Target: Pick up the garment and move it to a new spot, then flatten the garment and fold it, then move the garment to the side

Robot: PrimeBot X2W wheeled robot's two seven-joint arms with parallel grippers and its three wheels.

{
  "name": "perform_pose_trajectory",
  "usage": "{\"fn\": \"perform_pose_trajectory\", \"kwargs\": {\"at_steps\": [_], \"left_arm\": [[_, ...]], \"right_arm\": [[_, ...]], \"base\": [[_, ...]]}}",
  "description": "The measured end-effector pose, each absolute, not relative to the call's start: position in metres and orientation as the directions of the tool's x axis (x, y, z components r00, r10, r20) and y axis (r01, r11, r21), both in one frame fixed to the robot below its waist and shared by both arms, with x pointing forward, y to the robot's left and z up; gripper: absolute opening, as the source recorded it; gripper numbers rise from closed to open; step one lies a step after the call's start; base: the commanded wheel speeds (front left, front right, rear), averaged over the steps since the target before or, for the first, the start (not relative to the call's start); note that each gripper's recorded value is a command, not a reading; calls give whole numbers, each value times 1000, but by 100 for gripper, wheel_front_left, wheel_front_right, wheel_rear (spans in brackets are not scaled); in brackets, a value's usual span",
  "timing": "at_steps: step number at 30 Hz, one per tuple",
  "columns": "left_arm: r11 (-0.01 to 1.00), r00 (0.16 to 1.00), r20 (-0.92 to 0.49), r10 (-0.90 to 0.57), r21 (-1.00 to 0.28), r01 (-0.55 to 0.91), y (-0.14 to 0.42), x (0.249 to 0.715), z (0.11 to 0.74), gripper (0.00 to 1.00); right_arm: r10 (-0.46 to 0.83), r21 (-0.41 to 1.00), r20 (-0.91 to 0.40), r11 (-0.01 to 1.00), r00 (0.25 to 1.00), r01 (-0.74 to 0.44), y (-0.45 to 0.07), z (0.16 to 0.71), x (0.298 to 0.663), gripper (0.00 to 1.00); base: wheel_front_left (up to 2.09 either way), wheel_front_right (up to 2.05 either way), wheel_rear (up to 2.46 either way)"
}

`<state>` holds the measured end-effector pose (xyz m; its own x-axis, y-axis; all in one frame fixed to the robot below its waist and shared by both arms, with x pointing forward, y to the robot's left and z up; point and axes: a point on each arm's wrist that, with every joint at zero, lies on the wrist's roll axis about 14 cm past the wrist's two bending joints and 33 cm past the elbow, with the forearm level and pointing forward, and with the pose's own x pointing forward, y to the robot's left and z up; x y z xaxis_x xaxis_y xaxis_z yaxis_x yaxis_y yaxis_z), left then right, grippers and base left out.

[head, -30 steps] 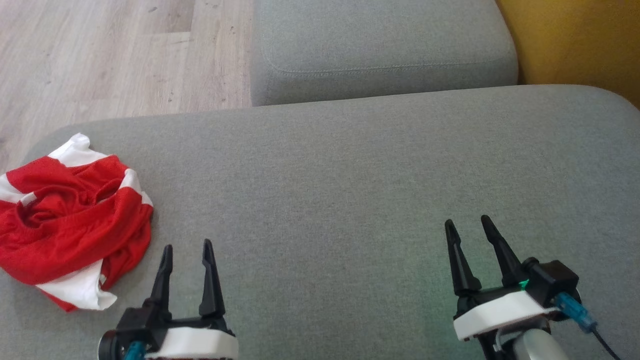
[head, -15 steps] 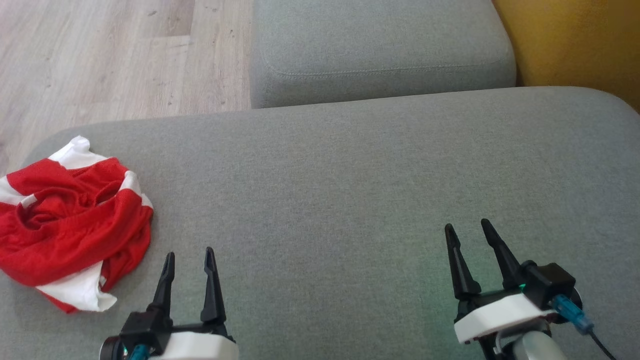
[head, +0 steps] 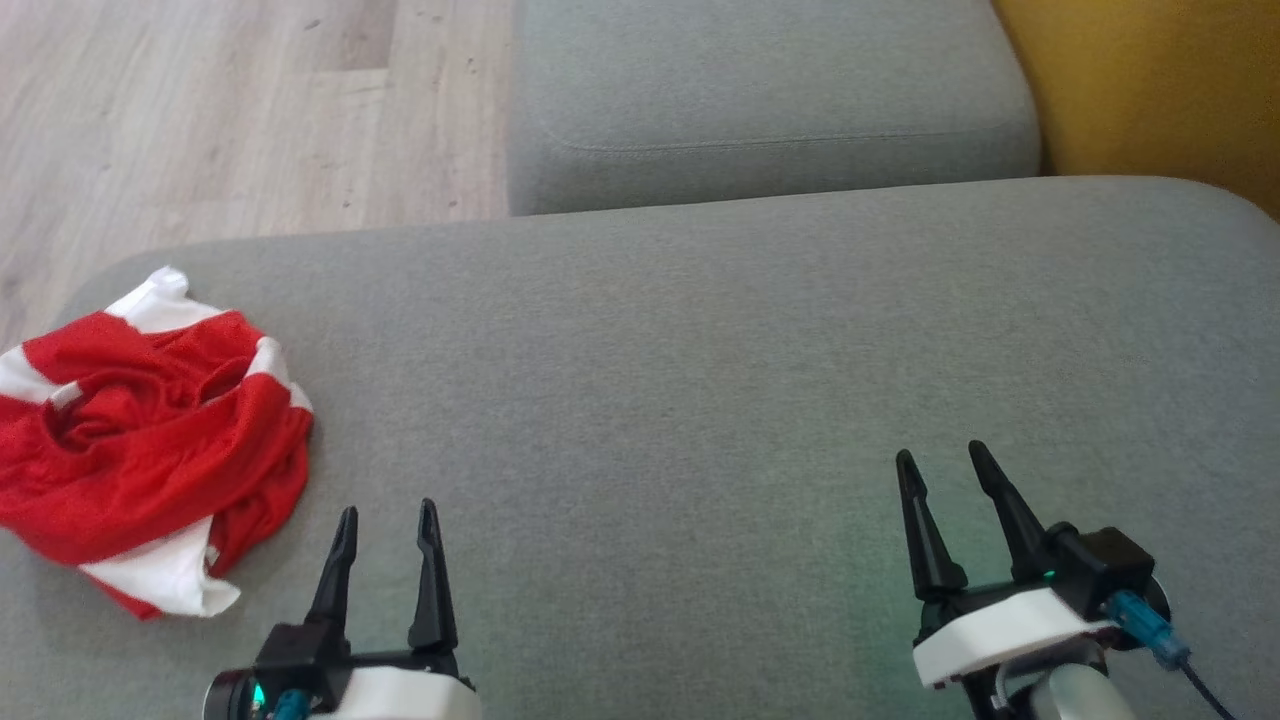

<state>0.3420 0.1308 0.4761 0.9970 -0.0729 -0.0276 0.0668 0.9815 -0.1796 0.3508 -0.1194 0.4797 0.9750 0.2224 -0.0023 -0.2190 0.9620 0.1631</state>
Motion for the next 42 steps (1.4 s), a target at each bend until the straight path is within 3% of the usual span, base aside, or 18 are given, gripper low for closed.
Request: {"fn": "perform_pose_trajectory", "kwargs": {"at_steps": [7, 14, 28, 37, 42], "left_arm": [[988, 999, -36, -9, -155, 4, 148, 335, 474, 100], [980, 989, -39, 144, -130, -148, 189, 318, 473, 100], [866, 866, -26, 499, 0, -499, 283, 246, 473, 100], [823, 824, -5, 566, 49, -566, 302, 228, 479, 100], [798, 805, 101, 584, 110, -592, 327, 248, 517, 100]], "right_arm": [[278, 162, -12, 948, 961, -272, -101, 477, 358, 100], [393, 159, -20, 909, 919, -386, -61, 475, 368, 100], [633, 148, -23, 768, 774, -623, 33, 475, 370, 100], [675, 146, -42, 733, 737, -664, 51, 468, 370, 100], [668, 113, -84, 744, 739, -659, 47, 449, 380, 100]], "base": [[0, 0, 0], [0, 0, 0], [0, 0, 0], [0, 0, 0], [0, 0, 0]]}}
